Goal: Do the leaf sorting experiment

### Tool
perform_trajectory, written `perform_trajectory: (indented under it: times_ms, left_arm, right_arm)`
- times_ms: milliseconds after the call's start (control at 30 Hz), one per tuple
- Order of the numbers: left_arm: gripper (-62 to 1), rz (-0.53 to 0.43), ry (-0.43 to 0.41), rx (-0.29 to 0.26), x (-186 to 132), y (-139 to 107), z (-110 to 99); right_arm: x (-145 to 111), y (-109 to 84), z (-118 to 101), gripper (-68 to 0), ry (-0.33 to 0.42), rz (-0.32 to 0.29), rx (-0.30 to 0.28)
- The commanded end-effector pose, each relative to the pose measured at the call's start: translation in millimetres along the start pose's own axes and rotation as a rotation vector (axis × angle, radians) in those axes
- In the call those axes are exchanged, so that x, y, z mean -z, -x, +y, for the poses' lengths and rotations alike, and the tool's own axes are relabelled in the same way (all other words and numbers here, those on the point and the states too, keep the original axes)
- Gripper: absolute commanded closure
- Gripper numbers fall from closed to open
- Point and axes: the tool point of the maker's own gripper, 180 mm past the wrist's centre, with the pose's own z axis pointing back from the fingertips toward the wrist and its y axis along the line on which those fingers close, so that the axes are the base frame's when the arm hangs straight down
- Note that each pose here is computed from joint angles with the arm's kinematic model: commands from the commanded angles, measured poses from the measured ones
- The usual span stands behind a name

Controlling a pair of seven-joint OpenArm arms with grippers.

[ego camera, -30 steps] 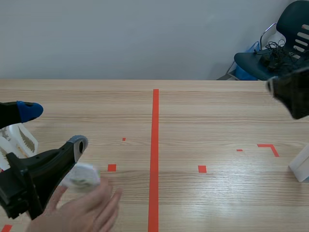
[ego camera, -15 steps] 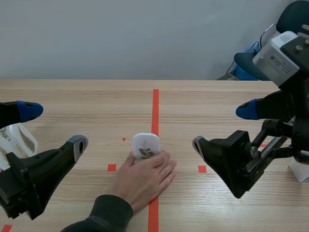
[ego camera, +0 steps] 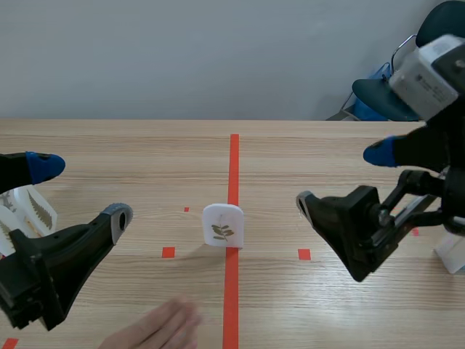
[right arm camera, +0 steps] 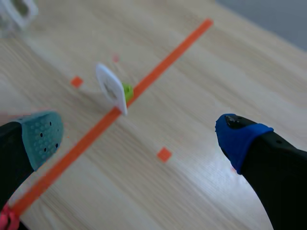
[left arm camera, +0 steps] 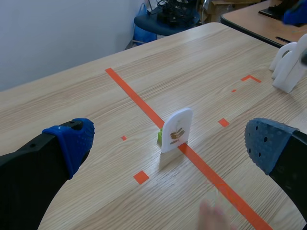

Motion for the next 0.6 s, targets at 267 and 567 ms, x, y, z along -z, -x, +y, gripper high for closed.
perform_trajectory:
  times_ms: [267,567]
  left_arm:
    - [-62.3,-0.030,-0.001,-0.006,0.1,-6.8,-1.0]
    - [-62.3,-0.016,0.046,0.007,1.6,-3.5,-10.5]
  right_arm:
    - [-8.9,-25.1,6.1,-67.9,0.018,-0.192,-0.189]
    - [-16.8,-5.2,20.5,-67.9,-0.005,-0.171,-0.193]
